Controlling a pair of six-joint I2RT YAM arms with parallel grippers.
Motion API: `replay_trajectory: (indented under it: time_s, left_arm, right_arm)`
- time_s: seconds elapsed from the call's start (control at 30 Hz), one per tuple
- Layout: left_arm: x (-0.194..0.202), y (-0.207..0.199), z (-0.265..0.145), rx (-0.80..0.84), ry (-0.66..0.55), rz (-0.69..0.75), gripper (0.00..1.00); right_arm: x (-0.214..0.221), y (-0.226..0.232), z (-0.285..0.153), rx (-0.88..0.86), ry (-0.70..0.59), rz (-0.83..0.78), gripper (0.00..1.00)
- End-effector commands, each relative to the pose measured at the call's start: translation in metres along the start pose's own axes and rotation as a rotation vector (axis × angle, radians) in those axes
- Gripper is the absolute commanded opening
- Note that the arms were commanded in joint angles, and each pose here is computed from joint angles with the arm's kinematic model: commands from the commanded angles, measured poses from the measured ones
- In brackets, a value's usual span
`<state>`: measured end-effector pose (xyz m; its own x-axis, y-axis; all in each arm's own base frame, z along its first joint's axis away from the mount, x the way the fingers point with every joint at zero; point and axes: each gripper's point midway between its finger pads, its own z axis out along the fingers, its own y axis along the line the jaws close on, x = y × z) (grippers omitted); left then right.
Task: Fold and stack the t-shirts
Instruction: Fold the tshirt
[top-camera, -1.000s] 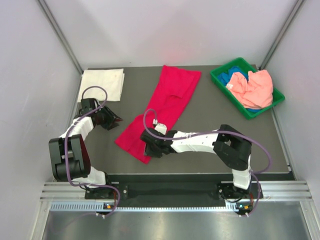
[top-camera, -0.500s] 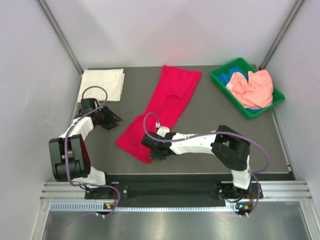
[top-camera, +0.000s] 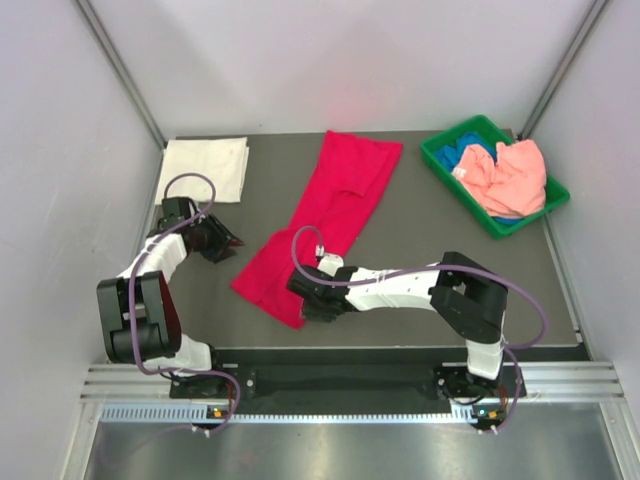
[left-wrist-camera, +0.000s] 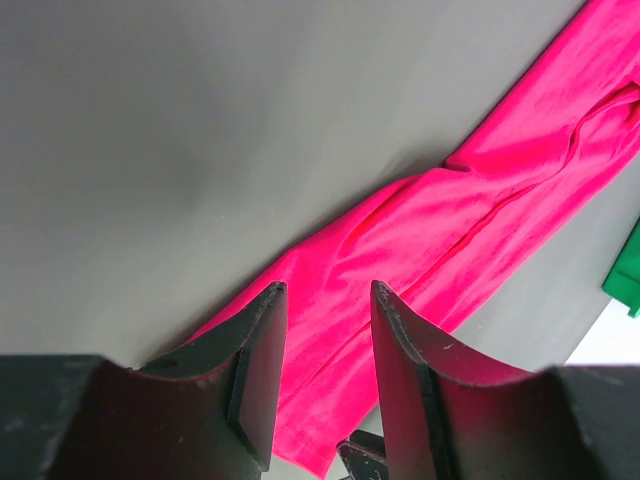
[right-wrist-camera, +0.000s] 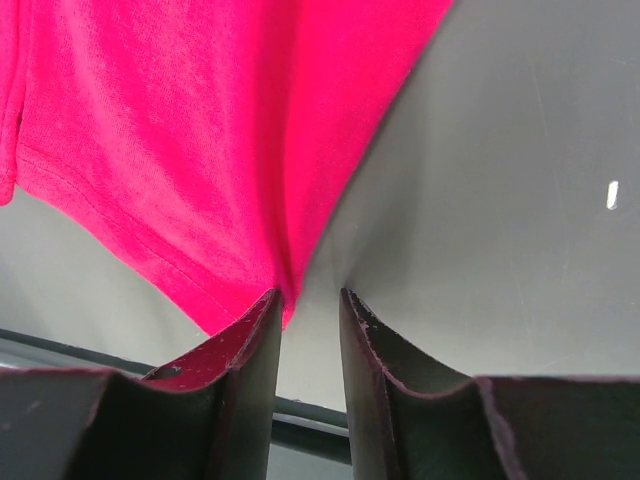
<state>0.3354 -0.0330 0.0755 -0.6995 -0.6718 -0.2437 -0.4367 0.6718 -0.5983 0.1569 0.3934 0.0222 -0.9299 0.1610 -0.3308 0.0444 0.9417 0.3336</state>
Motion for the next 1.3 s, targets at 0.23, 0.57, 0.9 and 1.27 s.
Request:
replay_trajectory:
  time_s: [0.23,0.57,0.9,1.27]
  left_arm:
    - [-0.017,-0.026,-0.017,0.061,-0.055,0.066,0.44]
    - [0.033,-0.039,-0.023,0.048,0.032,0.232,0.44]
    - [0.124,-0.049,-0.031,0.046,0.141,0.373,0.45]
    - [0.193,-0.040,-0.031,0.182,0.308,0.314,0.45]
  right_arm:
    - [0.000,0.030,0.001,-0.039,0.001,0.023,0.28]
    - [-0.002,-0.062,-0.039,0.160,-0.058,-0.069,0.00]
    - [0.030,-0.157,-0.063,0.210,0.003,-0.053,0.00]
    - [0.023,-0.186,-0.092,0.198,-0.039,-0.062,0.18]
